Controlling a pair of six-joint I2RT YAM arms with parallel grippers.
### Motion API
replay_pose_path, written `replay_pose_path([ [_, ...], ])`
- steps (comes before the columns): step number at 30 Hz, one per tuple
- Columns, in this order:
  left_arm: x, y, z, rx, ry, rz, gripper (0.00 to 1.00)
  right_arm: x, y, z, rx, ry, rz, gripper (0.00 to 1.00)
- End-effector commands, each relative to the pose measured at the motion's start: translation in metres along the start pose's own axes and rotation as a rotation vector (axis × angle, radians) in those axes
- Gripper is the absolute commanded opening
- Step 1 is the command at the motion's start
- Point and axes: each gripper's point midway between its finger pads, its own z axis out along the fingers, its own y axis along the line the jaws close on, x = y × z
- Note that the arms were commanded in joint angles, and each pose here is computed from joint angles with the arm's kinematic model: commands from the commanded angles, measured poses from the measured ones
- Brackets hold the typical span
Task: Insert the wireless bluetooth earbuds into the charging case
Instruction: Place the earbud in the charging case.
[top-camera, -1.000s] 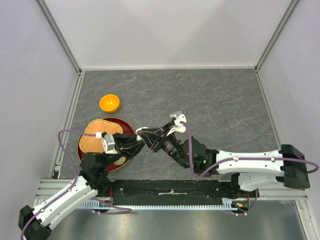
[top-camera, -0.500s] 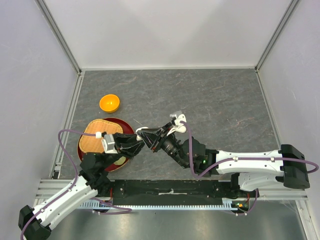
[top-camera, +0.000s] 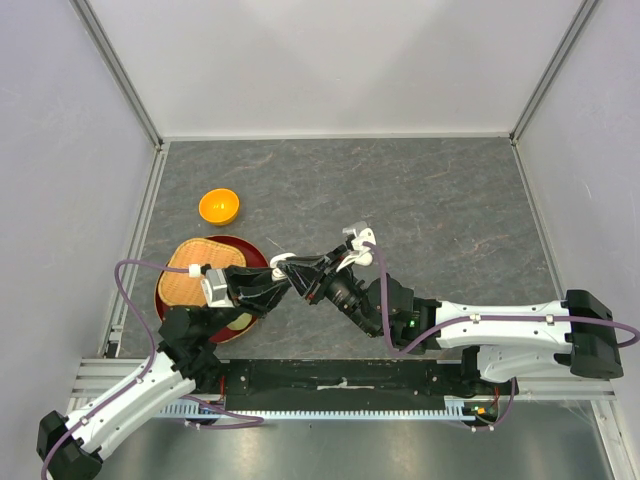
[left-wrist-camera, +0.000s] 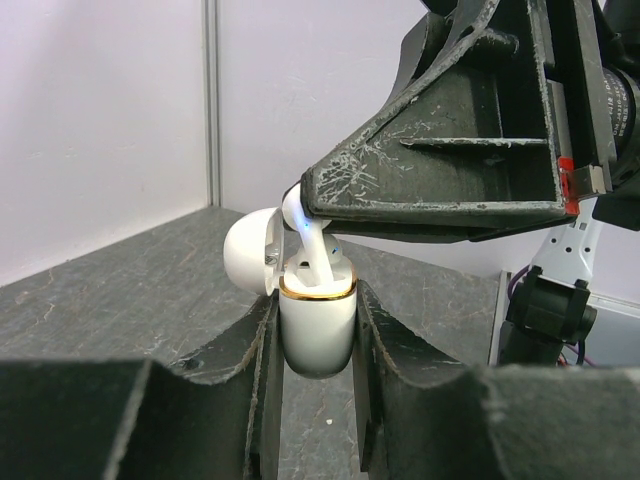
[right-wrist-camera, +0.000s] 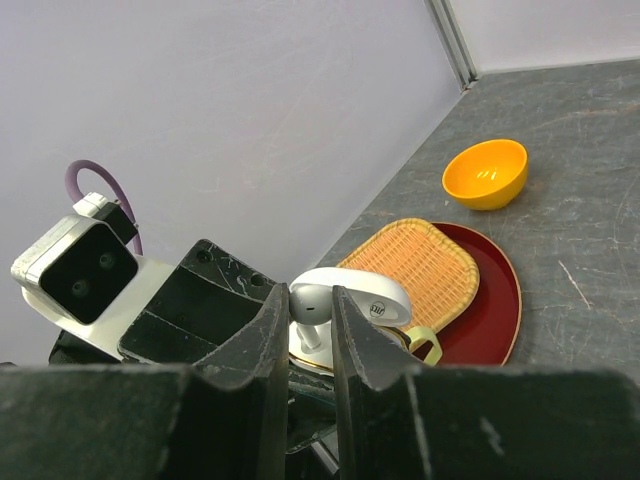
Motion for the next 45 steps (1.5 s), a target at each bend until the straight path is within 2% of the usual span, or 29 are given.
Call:
replay_pose_path([
  [1, -0.029, -0.006, 0.005, 0.021, -0.091, 0.011, 0.02, 0.001, 0.004, -0.001, -0.013, 0.013, -0.012, 0.00],
  [11, -0.019, -0.013, 0.005, 0.072, -0.059, 0.029, 0.02, -0.021, 0.012, 0.002, -0.017, -0.040, -0.008, 0.00],
  [24, -0.023, -0.018, 0.004, 0.106, -0.078, 0.069, 0.02, -0.007, 0.012, 0.005, -0.023, -0.012, 0.004, 0.00],
  [32, -0.022, -0.018, 0.003, 0.103, -0.076, 0.064, 0.02, -0.021, 0.019, 0.003, -0.043, -0.041, 0.020, 0.00],
  [45, -0.046, -0.009, 0.004, 0.039, -0.160, 0.088, 0.02, 0.014, -0.004, -0.002, 0.019, 0.059, -0.025, 0.00],
])
